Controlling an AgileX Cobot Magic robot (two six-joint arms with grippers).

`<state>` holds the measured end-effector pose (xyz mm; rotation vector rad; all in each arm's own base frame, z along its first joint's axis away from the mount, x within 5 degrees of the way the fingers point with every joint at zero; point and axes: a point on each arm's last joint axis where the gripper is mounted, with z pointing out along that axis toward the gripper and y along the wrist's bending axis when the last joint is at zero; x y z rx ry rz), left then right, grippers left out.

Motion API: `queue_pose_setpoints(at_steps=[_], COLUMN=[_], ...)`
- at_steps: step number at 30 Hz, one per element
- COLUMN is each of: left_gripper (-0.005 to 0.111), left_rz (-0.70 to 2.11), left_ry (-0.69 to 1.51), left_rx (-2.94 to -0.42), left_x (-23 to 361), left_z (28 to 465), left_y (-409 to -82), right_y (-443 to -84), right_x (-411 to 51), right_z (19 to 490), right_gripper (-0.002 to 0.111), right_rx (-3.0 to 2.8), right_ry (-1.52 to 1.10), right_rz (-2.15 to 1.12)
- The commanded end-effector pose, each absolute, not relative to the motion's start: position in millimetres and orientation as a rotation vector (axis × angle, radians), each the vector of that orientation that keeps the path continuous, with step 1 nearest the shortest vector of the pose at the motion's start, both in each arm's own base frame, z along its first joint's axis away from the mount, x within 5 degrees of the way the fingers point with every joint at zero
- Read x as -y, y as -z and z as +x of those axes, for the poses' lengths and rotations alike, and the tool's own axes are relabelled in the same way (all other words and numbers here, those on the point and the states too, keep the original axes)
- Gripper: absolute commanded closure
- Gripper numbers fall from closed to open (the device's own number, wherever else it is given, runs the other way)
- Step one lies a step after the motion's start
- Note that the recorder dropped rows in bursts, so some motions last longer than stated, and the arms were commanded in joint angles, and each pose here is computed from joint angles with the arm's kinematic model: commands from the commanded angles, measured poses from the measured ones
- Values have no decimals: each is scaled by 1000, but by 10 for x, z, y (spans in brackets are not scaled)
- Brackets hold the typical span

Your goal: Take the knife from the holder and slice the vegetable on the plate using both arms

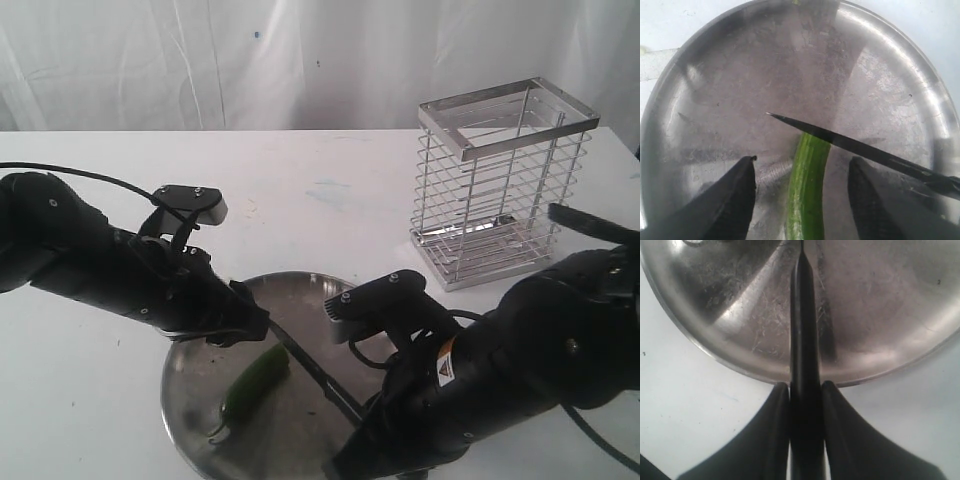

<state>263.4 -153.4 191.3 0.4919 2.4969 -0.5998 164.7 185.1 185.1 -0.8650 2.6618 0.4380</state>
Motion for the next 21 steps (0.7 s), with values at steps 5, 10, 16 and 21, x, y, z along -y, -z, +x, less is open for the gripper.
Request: queue_pose_setpoints(at_steps=[5,10,16,21], left_gripper=[48,48,48,48], left_rz=[476,477,475,410], left_ry=[606,608,611,643], left_rx=[-2483,-2485,-2486,-2484], left_x=[1534,1535,1536,1545], left_z=[2638,2635,2635,2645], left_y=[-1952,-1951,-1952,-1964], right_y=[-1847,-1775,-1746,-1750], right_x=[-1876,-1938,-1954,-1958], right_z=[1644,1656,1680,1687], right_gripper=[108,108,108,108], right_rx=[-2671,-2660,-2650,-2652], right_ry=[-461,-457,-455,-463], right_rz=[-840,-850,-842,-811])
